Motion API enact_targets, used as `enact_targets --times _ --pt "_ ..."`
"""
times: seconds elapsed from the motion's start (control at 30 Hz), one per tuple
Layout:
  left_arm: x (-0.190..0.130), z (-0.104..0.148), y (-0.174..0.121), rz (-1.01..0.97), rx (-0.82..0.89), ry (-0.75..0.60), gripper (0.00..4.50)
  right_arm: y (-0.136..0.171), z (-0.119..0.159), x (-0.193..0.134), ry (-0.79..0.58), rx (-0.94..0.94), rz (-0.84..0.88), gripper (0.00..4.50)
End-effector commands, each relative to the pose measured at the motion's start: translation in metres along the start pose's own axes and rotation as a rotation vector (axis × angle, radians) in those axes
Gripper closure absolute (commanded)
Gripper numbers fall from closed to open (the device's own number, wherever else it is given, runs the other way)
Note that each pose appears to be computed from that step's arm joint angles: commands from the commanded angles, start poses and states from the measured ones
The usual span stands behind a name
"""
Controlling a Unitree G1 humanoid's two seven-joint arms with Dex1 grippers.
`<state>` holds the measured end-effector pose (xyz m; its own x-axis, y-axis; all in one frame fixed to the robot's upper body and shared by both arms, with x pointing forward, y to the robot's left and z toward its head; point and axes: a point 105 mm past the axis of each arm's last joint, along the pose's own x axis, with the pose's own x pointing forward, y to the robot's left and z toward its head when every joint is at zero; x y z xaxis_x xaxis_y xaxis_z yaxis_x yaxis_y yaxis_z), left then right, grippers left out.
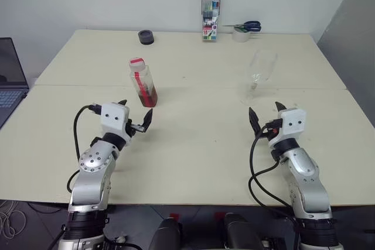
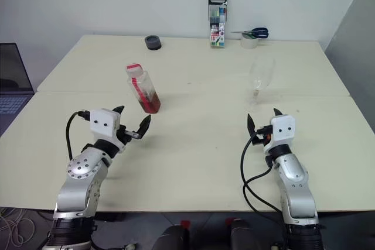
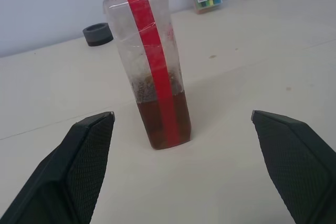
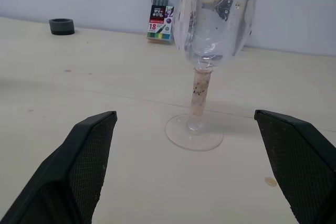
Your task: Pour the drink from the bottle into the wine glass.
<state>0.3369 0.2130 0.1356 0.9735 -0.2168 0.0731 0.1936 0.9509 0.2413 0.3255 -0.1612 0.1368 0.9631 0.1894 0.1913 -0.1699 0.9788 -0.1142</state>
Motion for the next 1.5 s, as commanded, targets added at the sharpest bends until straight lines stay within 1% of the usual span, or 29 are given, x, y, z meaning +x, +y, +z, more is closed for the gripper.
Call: enact_targets --times 0.03,0.13,0.5,0.63,0.9,1.17,1.33,1.4,1.5 --pt "0.001 0.023 0.002 0.006 -0.010 -0.080 0.03 -0.006 0.017 0.002 -0.074 -0.004 -0.020 0.00" --pt "0.003 0.026 0.002 0.016 0.005 -0.089 0.03 -0.004 0.017 0.003 -0.074 -0.002 -0.015 0.00" --pt "0.003 0.024 0.001 0.018 -0.003 -0.076 0.03 -0.002 0.017 0.005 -0.074 0.003 -0.005 0.00" --pt "0.004 0.025 0.004 0.044 -0.054 -0.073 0.03 -0.001 0.017 0.004 -0.074 0.002 -0.001 0.00" --pt "0.005 0.025 0.005 0.042 -0.053 -0.078 0.03 -0.003 0.019 0.004 -0.075 -0.007 0.000 0.00" --pt "0.006 0.030 -0.002 -0.003 -0.103 -0.099 0.03 0.000 0.021 0.003 -0.077 -0.008 0.031 0.00" --pt "0.011 0.027 0.001 0.029 -0.071 -0.084 0.03 0.013 0.025 0.003 -0.078 0.006 0.135 0.00" --pt "0.012 0.027 0.001 0.032 -0.072 -0.083 0.03 0.024 0.028 0.001 -0.077 0.018 0.213 0.00" --pt "0.019 0.027 0.003 0.047 -0.092 -0.076 0.03 0.047 0.044 -0.001 -0.074 0.088 0.381 0.00"
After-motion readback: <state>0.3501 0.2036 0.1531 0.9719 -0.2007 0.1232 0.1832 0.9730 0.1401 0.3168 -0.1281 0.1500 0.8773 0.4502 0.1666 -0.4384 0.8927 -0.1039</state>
